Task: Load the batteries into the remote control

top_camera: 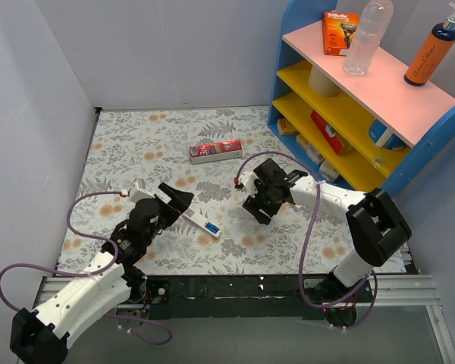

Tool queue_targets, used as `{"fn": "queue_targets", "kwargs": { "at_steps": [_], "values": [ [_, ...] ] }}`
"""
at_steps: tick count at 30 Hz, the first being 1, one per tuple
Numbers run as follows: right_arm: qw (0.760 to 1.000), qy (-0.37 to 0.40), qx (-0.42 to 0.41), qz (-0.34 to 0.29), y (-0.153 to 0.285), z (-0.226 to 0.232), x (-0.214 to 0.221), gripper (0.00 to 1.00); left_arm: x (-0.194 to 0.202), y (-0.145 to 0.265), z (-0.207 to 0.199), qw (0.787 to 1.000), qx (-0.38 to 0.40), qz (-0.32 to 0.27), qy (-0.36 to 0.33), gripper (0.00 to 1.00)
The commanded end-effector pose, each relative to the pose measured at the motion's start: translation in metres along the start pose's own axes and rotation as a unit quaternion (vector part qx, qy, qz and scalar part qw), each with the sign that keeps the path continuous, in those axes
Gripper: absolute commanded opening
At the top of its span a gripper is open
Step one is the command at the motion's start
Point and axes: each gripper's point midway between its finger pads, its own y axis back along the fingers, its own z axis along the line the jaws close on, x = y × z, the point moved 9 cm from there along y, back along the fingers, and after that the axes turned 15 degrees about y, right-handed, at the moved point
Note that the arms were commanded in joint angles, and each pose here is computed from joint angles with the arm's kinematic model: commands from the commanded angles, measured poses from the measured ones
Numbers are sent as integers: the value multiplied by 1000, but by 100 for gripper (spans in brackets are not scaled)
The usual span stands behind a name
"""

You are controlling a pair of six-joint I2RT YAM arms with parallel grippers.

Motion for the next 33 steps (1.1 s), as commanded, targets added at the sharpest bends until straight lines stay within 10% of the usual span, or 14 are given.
{"fn": "queue_targets", "kwargs": {
  "at_steps": [1,33],
  "values": [
    [999,37,5,31,0,-13,-1,72,-12,9,-28,989,32,-3,-142,98],
    [995,6,-35,98,-2,29,-17,14,-41,11,-60,953,-2,-57,-298,98]
  ]
}}
